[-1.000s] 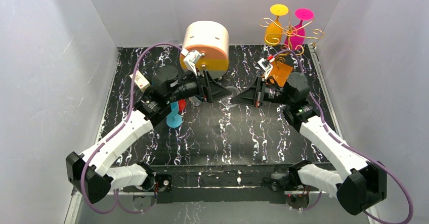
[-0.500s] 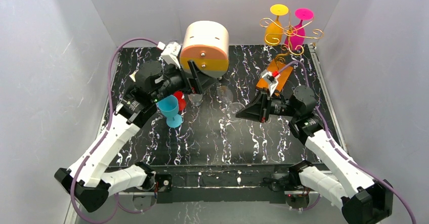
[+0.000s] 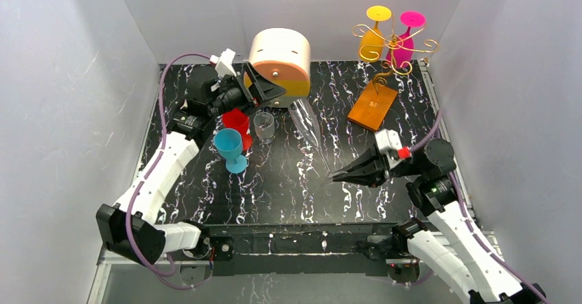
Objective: Take the wine glass off the wine glass rack
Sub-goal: Place the wine glass at the center of the board.
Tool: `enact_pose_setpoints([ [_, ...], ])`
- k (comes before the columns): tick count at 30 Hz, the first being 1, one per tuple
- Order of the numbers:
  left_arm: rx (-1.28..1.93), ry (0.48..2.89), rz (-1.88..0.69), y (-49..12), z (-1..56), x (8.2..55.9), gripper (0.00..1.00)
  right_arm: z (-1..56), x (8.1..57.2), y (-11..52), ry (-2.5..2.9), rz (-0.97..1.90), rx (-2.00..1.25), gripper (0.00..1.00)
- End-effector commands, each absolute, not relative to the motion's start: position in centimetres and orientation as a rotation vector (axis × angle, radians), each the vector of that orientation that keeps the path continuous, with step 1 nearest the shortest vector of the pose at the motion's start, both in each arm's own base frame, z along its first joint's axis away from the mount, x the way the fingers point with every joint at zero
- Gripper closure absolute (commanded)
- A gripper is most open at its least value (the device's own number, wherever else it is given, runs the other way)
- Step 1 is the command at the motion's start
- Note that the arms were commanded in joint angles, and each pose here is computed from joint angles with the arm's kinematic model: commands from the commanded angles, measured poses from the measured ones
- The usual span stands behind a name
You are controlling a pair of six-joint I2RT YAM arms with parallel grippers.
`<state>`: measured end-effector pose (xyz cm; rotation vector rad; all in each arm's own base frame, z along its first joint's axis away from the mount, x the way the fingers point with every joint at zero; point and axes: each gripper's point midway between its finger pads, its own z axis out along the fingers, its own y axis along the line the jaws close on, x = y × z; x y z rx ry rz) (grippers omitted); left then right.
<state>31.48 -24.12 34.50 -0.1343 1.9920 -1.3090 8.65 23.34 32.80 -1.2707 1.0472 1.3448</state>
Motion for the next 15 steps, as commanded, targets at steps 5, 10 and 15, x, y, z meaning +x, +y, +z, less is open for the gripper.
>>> enact_pose_setpoints([
  [5, -0.086, 1.976, -1.531, -26.1, 35.4, 30.7, 0.06, 33.5, 7.1, 22.7, 0.701, 1.112, -1.445, 0.99],
  [10, 0.036, 1.960, -1.603, -26.7, 36.6, 29.4, 0.11, 33.6, 7.7, 22.9, 0.680, 1.092, -1.457, 0.99],
  [15, 0.176, 1.968, -1.678, -27.1, 36.9, 27.4, 0.14, 33.6, 8.1, 23.1, 0.672, 1.083, -1.472, 0.99],
])
